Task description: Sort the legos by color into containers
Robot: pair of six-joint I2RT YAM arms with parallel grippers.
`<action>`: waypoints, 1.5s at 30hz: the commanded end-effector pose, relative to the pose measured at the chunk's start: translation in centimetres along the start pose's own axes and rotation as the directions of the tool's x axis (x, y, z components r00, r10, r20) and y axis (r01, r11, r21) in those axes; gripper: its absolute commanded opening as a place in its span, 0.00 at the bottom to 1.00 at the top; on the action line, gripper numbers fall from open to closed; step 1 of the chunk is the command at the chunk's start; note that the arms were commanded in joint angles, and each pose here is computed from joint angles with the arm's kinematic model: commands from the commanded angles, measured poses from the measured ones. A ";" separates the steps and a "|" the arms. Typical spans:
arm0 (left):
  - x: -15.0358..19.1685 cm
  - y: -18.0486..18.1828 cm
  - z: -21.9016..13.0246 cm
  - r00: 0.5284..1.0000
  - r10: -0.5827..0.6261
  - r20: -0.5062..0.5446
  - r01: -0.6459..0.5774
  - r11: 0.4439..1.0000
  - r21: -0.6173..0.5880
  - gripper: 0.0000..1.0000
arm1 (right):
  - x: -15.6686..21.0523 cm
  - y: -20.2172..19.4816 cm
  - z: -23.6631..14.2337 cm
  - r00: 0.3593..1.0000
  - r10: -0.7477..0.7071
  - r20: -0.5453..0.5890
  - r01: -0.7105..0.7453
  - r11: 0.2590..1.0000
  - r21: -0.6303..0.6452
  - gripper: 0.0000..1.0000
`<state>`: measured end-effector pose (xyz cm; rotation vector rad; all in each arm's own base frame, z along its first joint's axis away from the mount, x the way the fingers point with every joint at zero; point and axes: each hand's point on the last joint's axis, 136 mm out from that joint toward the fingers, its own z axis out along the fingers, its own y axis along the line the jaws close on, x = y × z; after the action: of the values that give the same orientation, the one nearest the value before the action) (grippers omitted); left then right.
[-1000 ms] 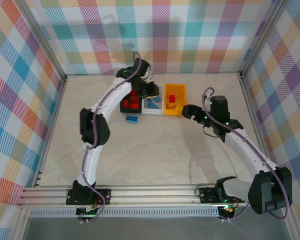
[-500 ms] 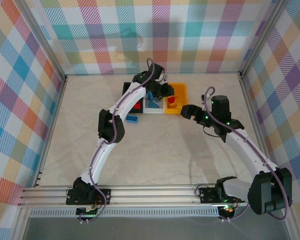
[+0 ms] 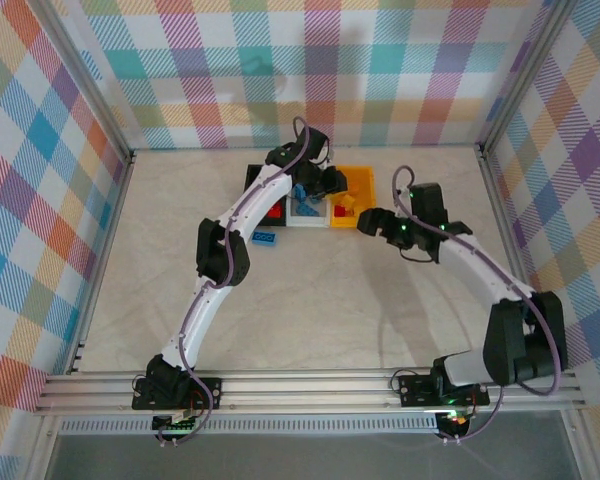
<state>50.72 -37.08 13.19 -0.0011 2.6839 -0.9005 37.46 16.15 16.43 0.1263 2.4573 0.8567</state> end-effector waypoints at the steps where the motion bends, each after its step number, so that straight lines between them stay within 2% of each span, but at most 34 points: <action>1: -2.2 0.0 -6.6 0.997 0.008 0.081 -0.004 0.999 -0.044 0.31 | -2.2 1.9 1.1 0.998 -0.009 -0.062 0.006 0.999 -0.041 0.71; 4: -2.1 0.5 -6.9 0.997 0.033 0.068 -0.029 0.998 -0.057 0.32 | -3.0 2.1 3.3 0.984 0.084 -0.160 -0.091 0.995 -0.037 0.57; 6: -1.9 0.7 -7.1 0.998 0.033 0.061 -0.029 0.998 -0.063 0.32 | -3.4 2.0 4.7 0.970 0.149 -0.189 -0.158 0.987 -0.034 0.54; 12: -2.3 2.6 -9.1 0.997 0.016 0.073 -0.007 0.993 -0.116 0.31 | -3.5 2.2 8.5 0.899 0.299 -0.320 -0.301 0.953 0.045 0.56; 16: -1.9 3.4 -9.6 0.998 0.013 0.063 -0.005 0.991 -0.131 0.31 | -2.8 1.6 10.1 0.848 0.405 -0.341 -0.390 0.914 0.114 0.56; 24: -0.9 4.6 -11.0 0.999 0.017 0.043 -0.010 0.986 -0.169 0.30 | -3.3 0.5 12.2 0.807 0.520 -0.280 -0.464 0.852 0.243 0.50; 28: -0.2 5.4 -12.6 0.999 0.011 0.044 -0.002 0.982 -0.189 0.30 | -3.4 -0.4 13.2 0.747 0.625 -0.225 -0.563 0.776 0.285 0.40; 35: 1.2 7.4 -15.4 0.998 -0.013 0.063 0.027 0.975 -0.220 0.30 | -3.1 -1.1 13.6 0.681 0.720 -0.132 -0.651 0.678 0.341 0.41; 40: 1.9 8.9 -17.4 0.996 -0.037 0.084 0.056 0.971 -0.234 0.29 | -1.6 -1.9 13.4 0.627 0.776 -0.073 -0.689 0.596 0.413 0.41; 45: 2.5 10.0 -18.8 0.995 -0.041 0.095 0.064 0.966 -0.249 0.29 | -1.0 -1.8 14.0 0.611 0.791 -0.028 -0.706 0.561 0.431 0.38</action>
<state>43.91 -19.22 19.11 -0.1880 2.7571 -0.5699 46.48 22.24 7.93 1.2875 2.7542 0.7882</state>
